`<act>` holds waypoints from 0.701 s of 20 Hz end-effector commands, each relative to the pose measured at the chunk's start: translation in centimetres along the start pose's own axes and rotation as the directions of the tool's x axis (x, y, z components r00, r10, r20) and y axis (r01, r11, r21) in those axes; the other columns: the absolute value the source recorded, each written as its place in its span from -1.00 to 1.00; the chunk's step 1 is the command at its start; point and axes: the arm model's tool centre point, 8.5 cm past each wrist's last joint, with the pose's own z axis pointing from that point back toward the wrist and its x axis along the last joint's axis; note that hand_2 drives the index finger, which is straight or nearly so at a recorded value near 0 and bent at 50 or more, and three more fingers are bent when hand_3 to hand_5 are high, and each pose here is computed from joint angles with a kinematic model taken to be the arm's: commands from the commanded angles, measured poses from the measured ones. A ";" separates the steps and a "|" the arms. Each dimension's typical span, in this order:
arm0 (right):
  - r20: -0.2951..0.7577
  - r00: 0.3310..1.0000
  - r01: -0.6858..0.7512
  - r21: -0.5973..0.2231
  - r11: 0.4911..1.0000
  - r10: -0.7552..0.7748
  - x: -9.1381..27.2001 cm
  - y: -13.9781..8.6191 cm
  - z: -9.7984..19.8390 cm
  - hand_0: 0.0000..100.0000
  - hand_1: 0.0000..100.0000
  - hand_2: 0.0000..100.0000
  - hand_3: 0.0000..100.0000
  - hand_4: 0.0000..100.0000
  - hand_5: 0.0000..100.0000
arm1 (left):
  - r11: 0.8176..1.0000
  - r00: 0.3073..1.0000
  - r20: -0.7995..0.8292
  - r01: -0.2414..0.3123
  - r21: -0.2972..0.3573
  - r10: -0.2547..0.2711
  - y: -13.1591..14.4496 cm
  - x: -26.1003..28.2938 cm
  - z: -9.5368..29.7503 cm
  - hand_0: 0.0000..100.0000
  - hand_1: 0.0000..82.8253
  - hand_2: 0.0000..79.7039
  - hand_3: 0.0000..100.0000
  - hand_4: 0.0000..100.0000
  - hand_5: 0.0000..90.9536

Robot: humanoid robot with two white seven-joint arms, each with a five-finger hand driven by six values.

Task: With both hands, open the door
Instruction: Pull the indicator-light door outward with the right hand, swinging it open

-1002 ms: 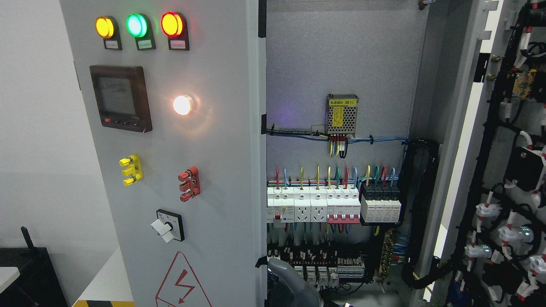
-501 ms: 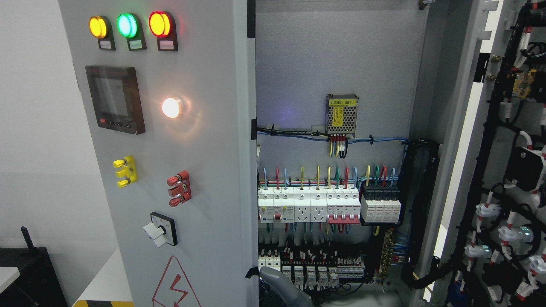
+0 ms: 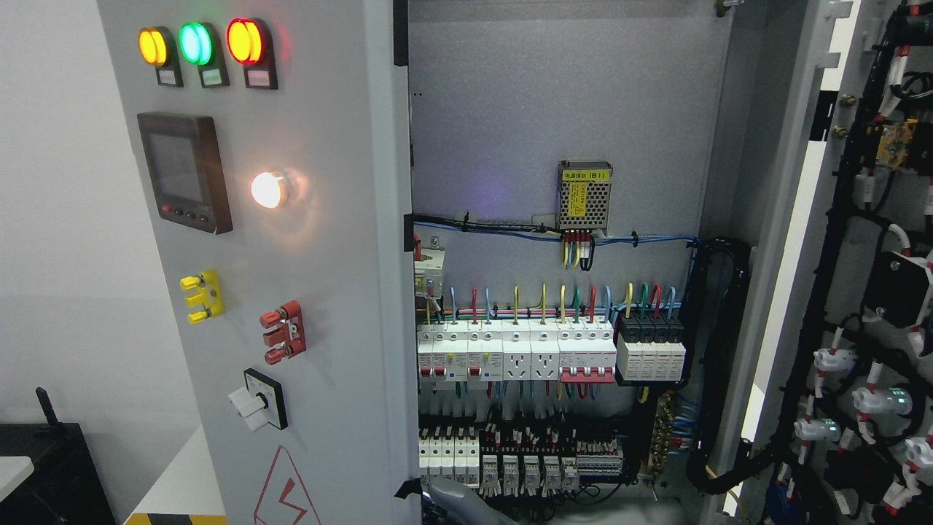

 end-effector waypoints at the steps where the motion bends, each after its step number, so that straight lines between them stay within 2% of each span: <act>1: 0.004 1.000 -0.002 0.068 0.998 0.001 -0.3 2.4 -1.1 -0.24 -1.00 -1.00 -1.00 -1.00 -1.00 | 1.000 1.000 -0.027 -0.006 0.003 0.006 0.1 -1.8 0.2 -1.00 -1.00 -1.00 -1.00 -1.00 -1.00; 14: -0.001 1.000 0.006 0.110 0.994 -0.006 -0.8 3.9 -1.7 -0.24 -1.00 -1.00 -1.00 -1.00 -1.00 | 1.000 1.000 -0.030 -0.007 0.003 0.007 0.1 -2.0 0.2 -1.00 -1.00 -1.00 -1.00 -1.00 -1.00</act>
